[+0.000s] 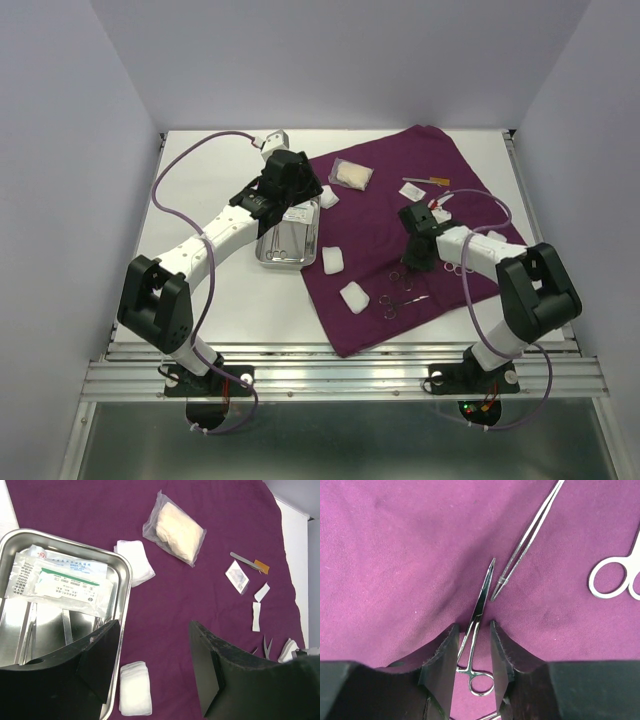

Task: Prepare the surgical pack
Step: Pick up the medical item from the surgical kit.

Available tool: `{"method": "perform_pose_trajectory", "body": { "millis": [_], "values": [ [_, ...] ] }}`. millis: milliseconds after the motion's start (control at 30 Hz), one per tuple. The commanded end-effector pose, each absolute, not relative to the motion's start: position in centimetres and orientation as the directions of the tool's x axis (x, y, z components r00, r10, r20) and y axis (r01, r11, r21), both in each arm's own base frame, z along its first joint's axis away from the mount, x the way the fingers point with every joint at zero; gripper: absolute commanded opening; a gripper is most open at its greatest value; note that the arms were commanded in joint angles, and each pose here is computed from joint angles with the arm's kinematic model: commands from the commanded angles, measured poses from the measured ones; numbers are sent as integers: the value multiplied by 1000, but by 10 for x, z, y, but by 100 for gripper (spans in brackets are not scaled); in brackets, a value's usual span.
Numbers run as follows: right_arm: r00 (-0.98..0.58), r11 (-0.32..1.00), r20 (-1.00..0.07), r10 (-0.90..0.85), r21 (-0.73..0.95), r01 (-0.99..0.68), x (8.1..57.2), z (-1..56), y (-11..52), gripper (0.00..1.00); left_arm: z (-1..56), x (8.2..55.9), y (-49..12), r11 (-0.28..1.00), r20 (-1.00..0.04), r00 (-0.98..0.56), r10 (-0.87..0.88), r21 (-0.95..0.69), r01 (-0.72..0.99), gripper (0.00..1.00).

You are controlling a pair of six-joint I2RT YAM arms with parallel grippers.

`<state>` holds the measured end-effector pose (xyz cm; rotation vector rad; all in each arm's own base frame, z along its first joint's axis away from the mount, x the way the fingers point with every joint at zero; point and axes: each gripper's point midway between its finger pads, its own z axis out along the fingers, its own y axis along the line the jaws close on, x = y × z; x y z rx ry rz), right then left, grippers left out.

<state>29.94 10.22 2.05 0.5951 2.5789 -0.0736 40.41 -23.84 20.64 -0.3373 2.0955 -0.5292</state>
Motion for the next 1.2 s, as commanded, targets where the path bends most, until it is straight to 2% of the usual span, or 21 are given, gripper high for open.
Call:
{"method": "perform_pose_trajectory", "body": {
  "millis": [0, 33, 67, 167, 267, 800, 933, 1167],
  "values": [
    [-781, 904, -484, 395, 53, 425, 309, 11, 107, 34, 238, 403, -238, 856, -749, -489, -447, -516, 9, 68],
    [-784, 904, -479, 394, 48, 424, 308, 9, 106, 33, 237, 403, -238, 857, -749, -491, -446, -516, 9, 67],
    [-786, 903, -476, 395, 45, 427, 306, 7, 106, 26, 237, 403, -238, 856, -747, -492, -447, -518, 9, 67],
    [-790, 902, -470, 394, 32, 431, 300, 5, 102, 17, 235, 403, -239, 856, -746, -496, -445, -517, 9, 68],
    [-786, 899, -478, 392, 17, 438, 296, 12, 97, 10, 234, 403, -239, 856, -745, -498, -444, -516, 9, 67],
    [-773, 913, -513, 374, 56, 405, 286, 58, 93, 10, 231, 403, -241, 854, -741, -503, -446, -521, 10, 67],
    [-767, 923, -531, 361, 86, 375, 299, 66, 104, 9, 231, 403, -241, 855, -742, -504, -441, -519, 15, 67],
    [-759, 949, -570, 316, 170, 267, 352, 81, 156, 10, 231, 399, -230, 873, -759, -493, -426, -487, -5, 68]
  ]
}}
